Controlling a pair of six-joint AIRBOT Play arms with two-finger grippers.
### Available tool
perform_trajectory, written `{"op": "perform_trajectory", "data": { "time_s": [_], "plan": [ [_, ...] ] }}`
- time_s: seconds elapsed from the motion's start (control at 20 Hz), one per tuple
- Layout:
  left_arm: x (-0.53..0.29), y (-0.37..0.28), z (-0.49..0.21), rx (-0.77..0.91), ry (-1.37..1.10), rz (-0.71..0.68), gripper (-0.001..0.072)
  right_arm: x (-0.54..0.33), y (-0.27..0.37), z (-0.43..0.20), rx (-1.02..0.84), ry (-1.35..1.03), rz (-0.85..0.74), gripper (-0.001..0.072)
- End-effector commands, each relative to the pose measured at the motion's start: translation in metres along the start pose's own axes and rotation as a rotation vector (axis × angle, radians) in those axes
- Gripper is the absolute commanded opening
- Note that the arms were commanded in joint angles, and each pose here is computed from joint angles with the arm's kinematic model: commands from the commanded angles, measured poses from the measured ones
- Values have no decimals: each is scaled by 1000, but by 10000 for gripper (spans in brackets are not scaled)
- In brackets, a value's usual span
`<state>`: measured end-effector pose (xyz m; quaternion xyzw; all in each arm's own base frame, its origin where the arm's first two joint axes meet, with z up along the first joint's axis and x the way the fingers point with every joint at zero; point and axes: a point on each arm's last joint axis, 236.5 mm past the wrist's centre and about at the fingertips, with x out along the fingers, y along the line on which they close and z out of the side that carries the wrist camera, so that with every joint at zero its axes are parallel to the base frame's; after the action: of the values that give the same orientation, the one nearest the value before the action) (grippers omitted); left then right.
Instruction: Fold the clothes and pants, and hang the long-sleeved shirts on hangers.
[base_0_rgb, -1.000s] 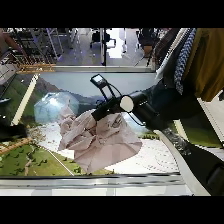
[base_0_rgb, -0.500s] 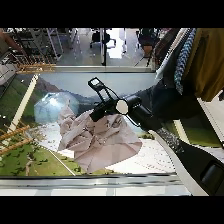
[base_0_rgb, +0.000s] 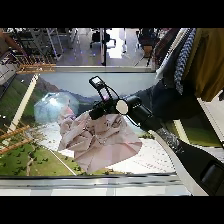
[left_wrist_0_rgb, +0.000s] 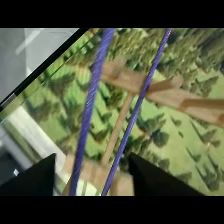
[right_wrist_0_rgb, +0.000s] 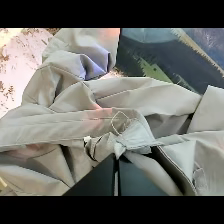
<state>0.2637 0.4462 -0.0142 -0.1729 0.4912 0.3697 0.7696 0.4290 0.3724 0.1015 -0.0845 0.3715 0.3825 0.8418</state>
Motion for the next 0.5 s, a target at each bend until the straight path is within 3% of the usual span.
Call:
{"op": "perform_trajectory", "data": {
  "time_s": [0.0, 0.05, 0.2, 0.3, 0.45],
  "plan": [
    [21, -7, 14, 37, -51, 6, 231, 0, 1, 0, 44, -2, 1, 27],
    [20, -6, 15, 37, -58, 8, 178, 0, 1, 0, 44, -2, 1, 27],
    [14, -5, 19, 37, -73, 11, 168, 0, 1, 0, 44, -2, 1, 27],
    [5, -5, 24, 37, -90, 14, 26, 0, 1, 0, 45, -1, 1, 27],
    [-15, -2, 34, 37, -132, 24, 26, 0, 1, 0, 45, -1, 2, 27]
  ]
}}
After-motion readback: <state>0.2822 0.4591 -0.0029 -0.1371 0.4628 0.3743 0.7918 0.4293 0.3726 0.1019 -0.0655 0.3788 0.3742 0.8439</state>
